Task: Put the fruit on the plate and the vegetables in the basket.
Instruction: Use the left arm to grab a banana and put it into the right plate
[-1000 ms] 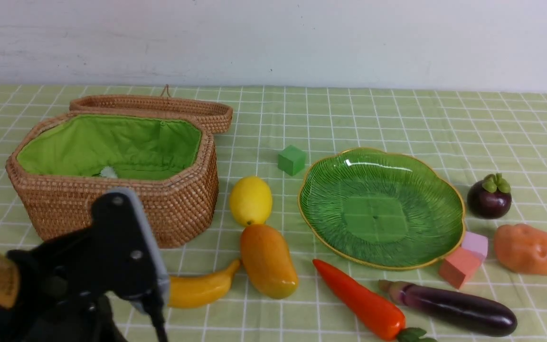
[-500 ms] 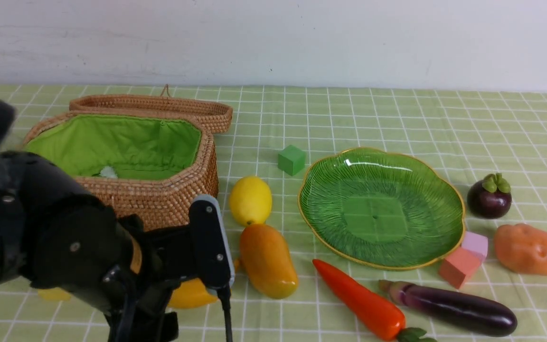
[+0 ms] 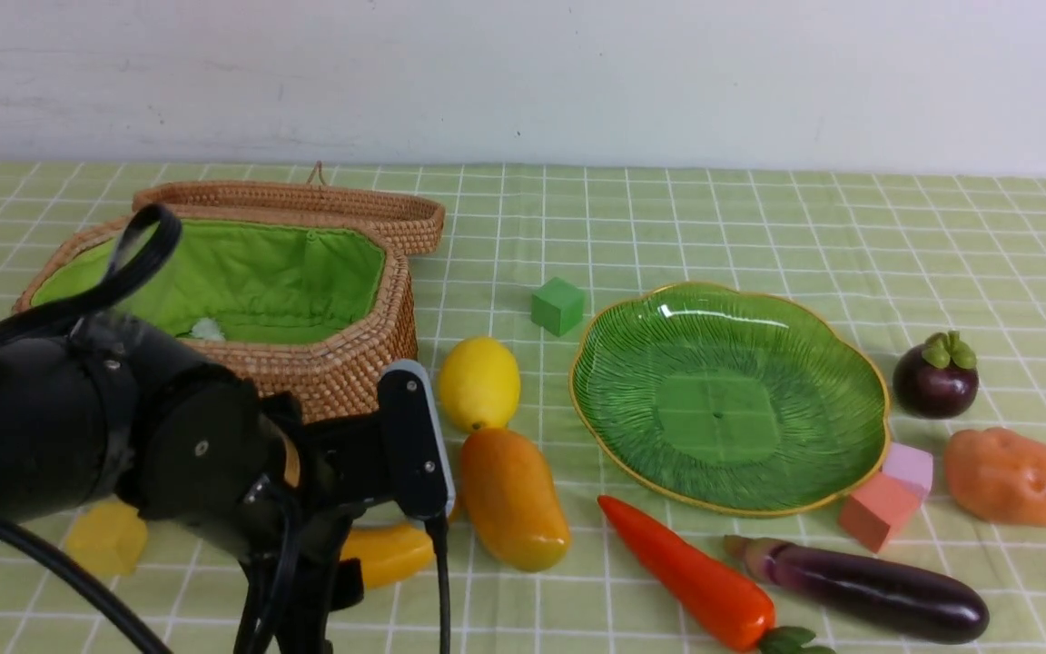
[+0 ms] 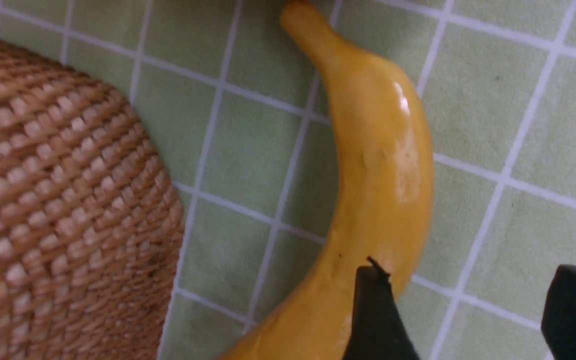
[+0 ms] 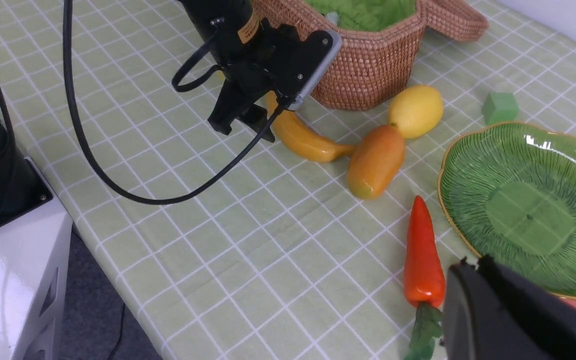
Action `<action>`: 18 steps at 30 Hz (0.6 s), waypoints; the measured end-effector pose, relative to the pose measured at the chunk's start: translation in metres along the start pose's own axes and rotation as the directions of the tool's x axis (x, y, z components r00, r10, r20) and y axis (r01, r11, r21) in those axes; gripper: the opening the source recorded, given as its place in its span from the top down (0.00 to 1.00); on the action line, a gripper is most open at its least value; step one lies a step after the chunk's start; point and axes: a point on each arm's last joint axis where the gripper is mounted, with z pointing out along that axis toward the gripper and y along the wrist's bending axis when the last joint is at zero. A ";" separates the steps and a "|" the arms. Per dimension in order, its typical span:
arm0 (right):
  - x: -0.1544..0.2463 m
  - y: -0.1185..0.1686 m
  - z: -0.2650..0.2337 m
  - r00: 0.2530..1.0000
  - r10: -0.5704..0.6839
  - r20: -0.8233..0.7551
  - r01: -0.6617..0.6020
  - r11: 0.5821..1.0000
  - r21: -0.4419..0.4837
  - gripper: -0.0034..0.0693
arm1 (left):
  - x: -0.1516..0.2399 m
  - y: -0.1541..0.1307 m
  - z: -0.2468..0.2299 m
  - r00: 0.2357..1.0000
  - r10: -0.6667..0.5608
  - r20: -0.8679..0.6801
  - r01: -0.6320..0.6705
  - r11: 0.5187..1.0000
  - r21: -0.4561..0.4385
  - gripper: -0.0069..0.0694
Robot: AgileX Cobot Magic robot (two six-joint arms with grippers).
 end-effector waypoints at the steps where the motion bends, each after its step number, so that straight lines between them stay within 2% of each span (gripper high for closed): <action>1: 0.000 0.000 0.000 1.000 0.000 0.000 0.000 1.000 0.000 0.93 | -0.001 0.001 0.000 1.000 0.022 0.012 -0.022 1.000 -0.011 0.35; 6: 0.000 0.000 0.000 1.000 0.000 0.000 0.000 1.000 0.000 0.93 | -0.003 0.002 0.013 0.997 0.080 0.014 -0.080 0.997 -0.011 0.35; 9: 0.000 0.000 0.000 1.000 0.000 0.000 0.000 1.000 0.000 0.92 | 0.000 0.000 0.030 0.996 0.083 -0.012 -0.083 0.996 0.018 0.35; 14: -0.001 0.001 0.000 1.000 0.004 0.006 -0.004 1.000 -0.011 0.92 | 0.004 0.005 0.048 0.997 0.071 -0.023 -0.071 0.997 0.017 0.35; 18: -0.001 0.002 0.000 1.000 0.007 0.010 -0.006 1.000 -0.018 0.92 | 0.008 0.003 0.056 0.995 0.085 -0.050 -0.083 0.996 0.037 0.41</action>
